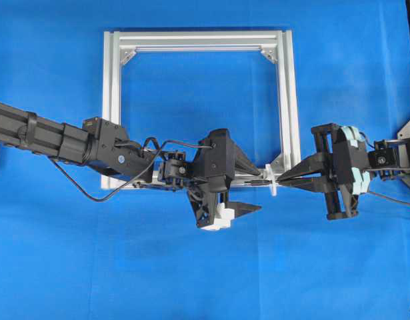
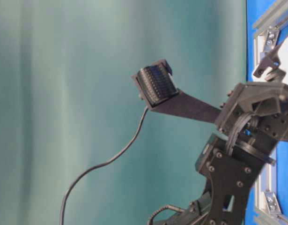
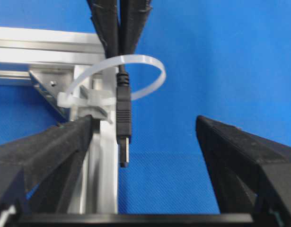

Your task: Insert the wire through the string loop located on the right side.

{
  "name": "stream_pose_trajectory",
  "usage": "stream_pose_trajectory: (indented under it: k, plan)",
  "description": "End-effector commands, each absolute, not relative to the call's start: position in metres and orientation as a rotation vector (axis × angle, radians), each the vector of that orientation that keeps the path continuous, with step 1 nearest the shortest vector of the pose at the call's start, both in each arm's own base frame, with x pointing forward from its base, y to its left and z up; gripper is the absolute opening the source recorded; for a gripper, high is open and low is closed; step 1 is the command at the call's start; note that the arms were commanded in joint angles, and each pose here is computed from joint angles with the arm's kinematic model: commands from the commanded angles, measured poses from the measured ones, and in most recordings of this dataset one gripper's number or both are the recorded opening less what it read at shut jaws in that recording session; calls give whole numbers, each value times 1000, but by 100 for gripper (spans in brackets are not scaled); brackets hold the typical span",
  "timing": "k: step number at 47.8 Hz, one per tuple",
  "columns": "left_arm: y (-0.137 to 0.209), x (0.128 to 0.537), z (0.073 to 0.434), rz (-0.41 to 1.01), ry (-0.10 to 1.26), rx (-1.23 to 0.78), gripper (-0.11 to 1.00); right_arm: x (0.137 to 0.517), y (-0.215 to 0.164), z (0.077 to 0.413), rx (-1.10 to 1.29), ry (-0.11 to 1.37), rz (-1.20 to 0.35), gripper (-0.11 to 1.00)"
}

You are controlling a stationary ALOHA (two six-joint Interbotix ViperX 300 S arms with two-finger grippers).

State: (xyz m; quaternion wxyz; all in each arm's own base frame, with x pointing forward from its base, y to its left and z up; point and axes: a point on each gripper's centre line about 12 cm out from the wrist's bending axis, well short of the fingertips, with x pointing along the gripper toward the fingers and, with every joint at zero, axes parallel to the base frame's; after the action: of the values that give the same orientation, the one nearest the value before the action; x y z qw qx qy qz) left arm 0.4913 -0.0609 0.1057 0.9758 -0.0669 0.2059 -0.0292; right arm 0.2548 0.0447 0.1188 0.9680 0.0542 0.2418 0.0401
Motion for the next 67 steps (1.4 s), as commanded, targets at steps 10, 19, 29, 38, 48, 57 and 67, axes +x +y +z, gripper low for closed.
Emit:
stream_pose_trajectory:
  k: [10,19,29,38,48,57,67]
  plan:
    - [-60,498,123,-61,364,-137,83,260,45,125,115,463,81,-4]
    - [-56,498,124,-53,365,-138,76,260,45,125,114,463,82,-4]
    - [-44,500,126,-30,361,-142,27,260,45,125,113,465,82,-4]
    - [-40,501,127,-22,354,-141,8,259,45,125,113,465,82,-4]
    - [-40,501,127,-22,354,-141,8,260,45,125,112,463,82,-4]
    - [-39,501,127,-21,354,-140,8,261,45,125,111,465,83,-4]
    - [-38,501,127,-20,354,-140,8,260,46,123,114,494,82,-3]
